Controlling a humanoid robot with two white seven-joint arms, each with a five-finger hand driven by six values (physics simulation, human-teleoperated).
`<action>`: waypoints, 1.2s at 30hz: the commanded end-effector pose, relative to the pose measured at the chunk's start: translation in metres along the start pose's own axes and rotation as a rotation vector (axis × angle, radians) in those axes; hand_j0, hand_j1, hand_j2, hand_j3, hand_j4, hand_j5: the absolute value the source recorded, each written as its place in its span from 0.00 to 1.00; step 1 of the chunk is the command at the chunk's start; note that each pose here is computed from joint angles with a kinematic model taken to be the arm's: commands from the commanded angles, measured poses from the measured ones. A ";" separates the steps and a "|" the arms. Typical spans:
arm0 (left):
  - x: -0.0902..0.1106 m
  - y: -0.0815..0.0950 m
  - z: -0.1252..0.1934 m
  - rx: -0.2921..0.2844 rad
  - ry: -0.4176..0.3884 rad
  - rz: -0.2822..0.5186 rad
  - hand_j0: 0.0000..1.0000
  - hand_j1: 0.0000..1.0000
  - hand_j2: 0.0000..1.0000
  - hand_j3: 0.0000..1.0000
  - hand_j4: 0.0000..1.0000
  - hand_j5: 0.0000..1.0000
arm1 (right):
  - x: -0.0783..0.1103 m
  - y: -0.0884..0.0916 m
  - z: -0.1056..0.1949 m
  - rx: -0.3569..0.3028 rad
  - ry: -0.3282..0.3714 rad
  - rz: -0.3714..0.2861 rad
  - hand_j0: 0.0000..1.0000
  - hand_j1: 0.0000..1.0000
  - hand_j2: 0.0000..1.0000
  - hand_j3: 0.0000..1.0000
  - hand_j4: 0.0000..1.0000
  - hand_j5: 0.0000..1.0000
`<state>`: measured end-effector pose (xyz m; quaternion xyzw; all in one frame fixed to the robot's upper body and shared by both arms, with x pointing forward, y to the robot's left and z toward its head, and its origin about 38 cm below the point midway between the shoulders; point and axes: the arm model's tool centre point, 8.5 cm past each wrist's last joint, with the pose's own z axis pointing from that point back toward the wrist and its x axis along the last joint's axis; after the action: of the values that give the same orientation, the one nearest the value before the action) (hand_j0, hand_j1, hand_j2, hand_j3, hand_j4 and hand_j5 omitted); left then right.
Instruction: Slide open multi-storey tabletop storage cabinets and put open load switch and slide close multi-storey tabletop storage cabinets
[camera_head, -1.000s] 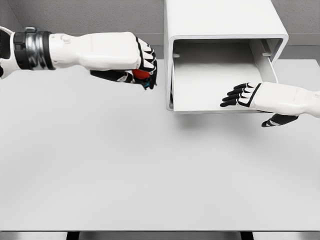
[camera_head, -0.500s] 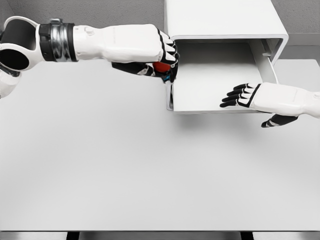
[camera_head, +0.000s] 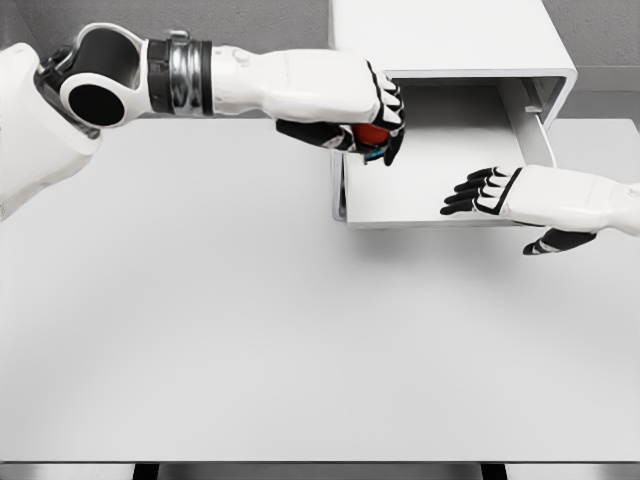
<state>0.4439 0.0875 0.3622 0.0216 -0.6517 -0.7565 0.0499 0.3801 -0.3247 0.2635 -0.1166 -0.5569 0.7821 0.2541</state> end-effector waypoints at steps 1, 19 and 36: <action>-0.001 -0.003 -0.007 -0.001 -0.007 0.015 0.43 0.43 0.43 0.43 0.43 0.43 | 0.000 -0.001 0.001 -0.006 0.001 -0.004 1.00 1.00 1.00 1.00 1.00 1.00; -0.018 -0.018 -0.035 -0.068 0.016 0.038 0.43 0.43 0.43 0.43 0.43 0.43 | -0.001 0.001 0.002 0.001 0.005 -0.007 1.00 1.00 1.00 1.00 1.00 1.00; -0.029 -0.022 -0.043 -0.084 0.044 0.050 0.56 0.56 0.56 0.56 0.56 0.56 | -0.001 0.001 0.003 0.000 0.008 -0.006 1.00 1.00 1.00 1.00 1.00 1.00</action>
<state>0.4744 0.0512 0.3335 0.0204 -0.6172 -0.7825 0.0793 0.3791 -0.3274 0.2631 -0.1178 -0.5543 0.7829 0.2567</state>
